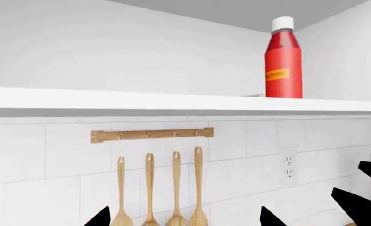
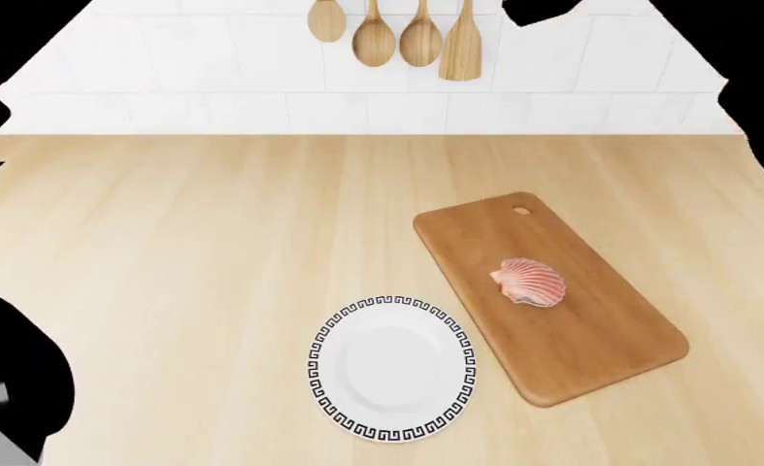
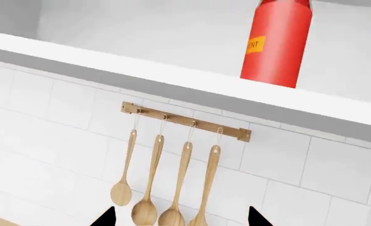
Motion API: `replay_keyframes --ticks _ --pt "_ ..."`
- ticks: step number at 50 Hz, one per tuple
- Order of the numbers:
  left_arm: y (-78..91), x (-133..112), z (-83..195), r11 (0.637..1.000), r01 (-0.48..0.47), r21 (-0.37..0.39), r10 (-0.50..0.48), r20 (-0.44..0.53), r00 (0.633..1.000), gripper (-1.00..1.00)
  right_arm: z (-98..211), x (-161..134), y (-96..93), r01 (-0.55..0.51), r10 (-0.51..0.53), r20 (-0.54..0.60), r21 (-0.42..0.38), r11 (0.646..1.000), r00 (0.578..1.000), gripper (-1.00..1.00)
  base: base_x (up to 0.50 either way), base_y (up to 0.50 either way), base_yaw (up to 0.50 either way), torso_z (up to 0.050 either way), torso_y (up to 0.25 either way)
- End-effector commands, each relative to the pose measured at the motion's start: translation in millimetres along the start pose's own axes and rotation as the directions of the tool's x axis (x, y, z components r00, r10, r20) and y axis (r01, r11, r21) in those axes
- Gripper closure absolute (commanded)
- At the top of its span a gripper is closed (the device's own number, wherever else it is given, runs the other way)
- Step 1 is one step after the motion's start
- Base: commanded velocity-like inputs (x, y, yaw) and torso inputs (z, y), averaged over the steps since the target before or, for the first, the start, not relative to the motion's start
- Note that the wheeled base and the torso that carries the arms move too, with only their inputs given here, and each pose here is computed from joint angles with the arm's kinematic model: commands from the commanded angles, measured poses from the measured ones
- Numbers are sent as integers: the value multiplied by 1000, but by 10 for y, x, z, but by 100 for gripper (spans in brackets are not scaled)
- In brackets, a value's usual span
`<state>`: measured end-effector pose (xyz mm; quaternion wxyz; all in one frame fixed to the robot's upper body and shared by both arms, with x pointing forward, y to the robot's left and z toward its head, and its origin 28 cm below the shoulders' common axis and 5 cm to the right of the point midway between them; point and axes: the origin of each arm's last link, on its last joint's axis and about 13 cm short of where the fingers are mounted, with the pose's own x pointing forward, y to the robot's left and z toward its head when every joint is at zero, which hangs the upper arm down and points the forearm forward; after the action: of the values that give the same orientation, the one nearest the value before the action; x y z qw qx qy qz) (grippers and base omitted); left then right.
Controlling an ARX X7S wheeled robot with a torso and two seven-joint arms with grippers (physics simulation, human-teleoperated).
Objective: Pick the scallop from the plate and place it on the cutting board. Then pick the condiment bottle from the cabinet and place it next to the cutting board.
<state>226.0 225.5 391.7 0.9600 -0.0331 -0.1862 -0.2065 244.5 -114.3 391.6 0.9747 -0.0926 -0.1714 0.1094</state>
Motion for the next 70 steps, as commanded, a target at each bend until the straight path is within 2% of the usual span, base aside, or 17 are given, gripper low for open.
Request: replay_keyframes --ticks 1,25,38,49,70 --pt "2 -13 1 1000 -5 -3 5 -3 1000 -100 225 -31 67 33 -24 158 -56 998 987 -100 0 0 0 0 0" --pt "24 -77 -14 1000 -10 0 10 -12 1000 -100 700 56 15 115 -80 291 -106 988 953 -100 0 0 0 0 0" --pt "22 -95 16 1000 -13 1 13 -12 1000 -100 1063 249 -163 176 -128 314 -131 976 941 -100 0 0 0 0 0" --pt "17 -111 9 1000 -8 3 8 -18 1000 -100 1307 450 -286 199 -161 294 -105 974 942 -100 0 0 0 0 0" --pt "-2 -158 -11 1000 9 2 -9 -34 999 -100 1599 821 -465 177 -178 185 26 984 967 -100 0 0 0 0 0"
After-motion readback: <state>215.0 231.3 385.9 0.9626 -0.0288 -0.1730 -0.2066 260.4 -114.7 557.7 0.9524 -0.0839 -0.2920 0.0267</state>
